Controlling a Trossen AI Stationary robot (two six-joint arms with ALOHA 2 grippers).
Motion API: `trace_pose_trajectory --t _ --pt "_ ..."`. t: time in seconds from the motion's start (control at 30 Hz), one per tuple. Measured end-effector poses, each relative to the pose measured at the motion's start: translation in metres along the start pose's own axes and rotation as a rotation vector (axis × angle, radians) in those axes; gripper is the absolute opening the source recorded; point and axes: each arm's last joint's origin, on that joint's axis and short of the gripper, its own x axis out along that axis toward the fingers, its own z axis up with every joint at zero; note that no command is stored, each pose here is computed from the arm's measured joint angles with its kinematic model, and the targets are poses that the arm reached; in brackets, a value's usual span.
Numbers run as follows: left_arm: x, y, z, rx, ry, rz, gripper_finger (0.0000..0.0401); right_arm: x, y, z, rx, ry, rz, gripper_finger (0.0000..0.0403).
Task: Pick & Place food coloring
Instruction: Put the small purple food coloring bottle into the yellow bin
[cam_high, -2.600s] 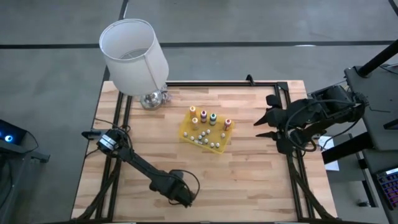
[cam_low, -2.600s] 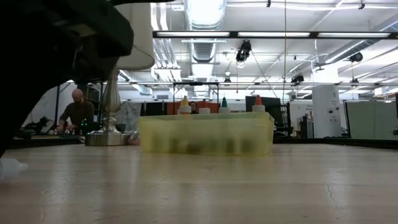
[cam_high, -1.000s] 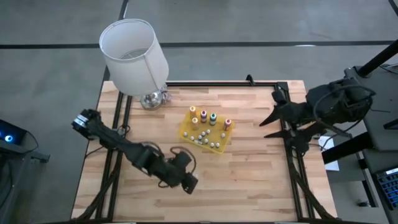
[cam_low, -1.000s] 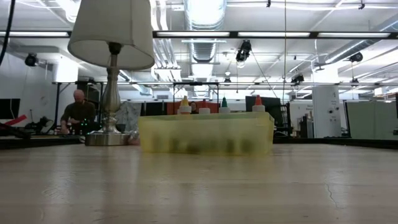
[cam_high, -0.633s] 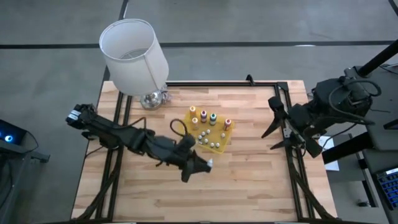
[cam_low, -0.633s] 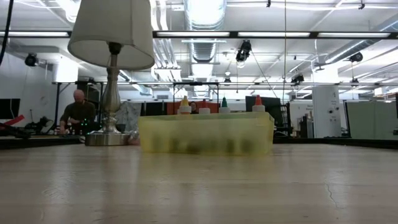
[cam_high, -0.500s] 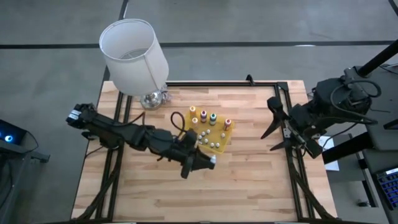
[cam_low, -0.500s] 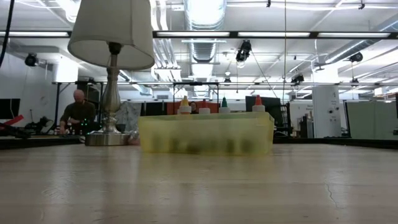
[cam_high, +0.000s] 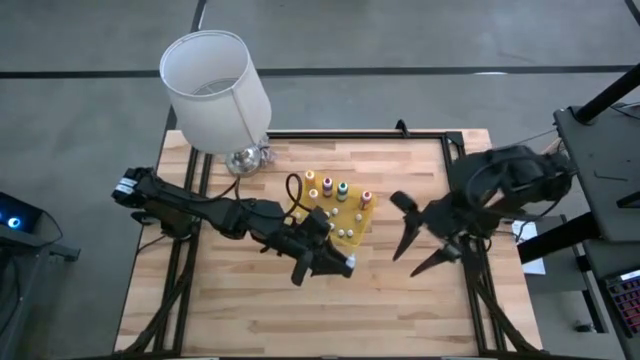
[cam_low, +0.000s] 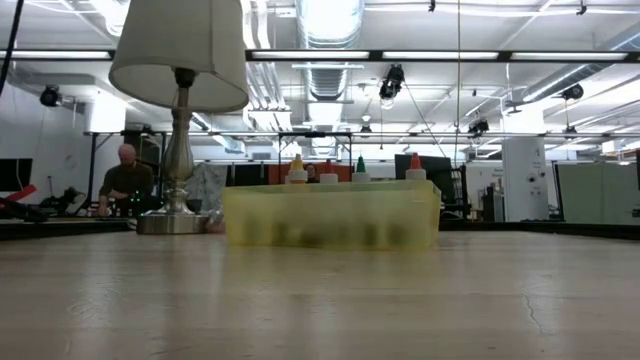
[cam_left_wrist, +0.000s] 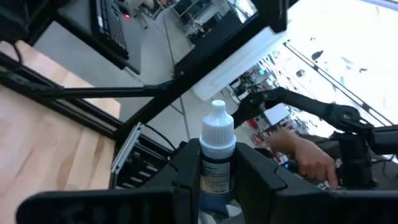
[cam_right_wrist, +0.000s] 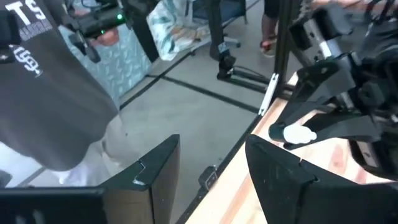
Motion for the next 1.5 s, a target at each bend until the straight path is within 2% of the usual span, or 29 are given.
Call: trace_pose_trajectory --t 0.7,0.93,1.5 --pt "0.0 -0.003 -0.003 0.056 0.117 -0.107 0.0055 0.063 -0.04 -0.004 0.003 0.075 -0.025 0.0173" --pt "0.0 -0.002 -0.005 0.06 0.141 -0.116 0.0055 0.069 -0.056 -0.001 0.006 0.043 -0.059 0.0173" --pt "0.0 0.001 -0.004 0.077 0.139 -0.11 0.0055 0.074 -0.06 -0.003 0.012 0.045 -0.064 0.0173"
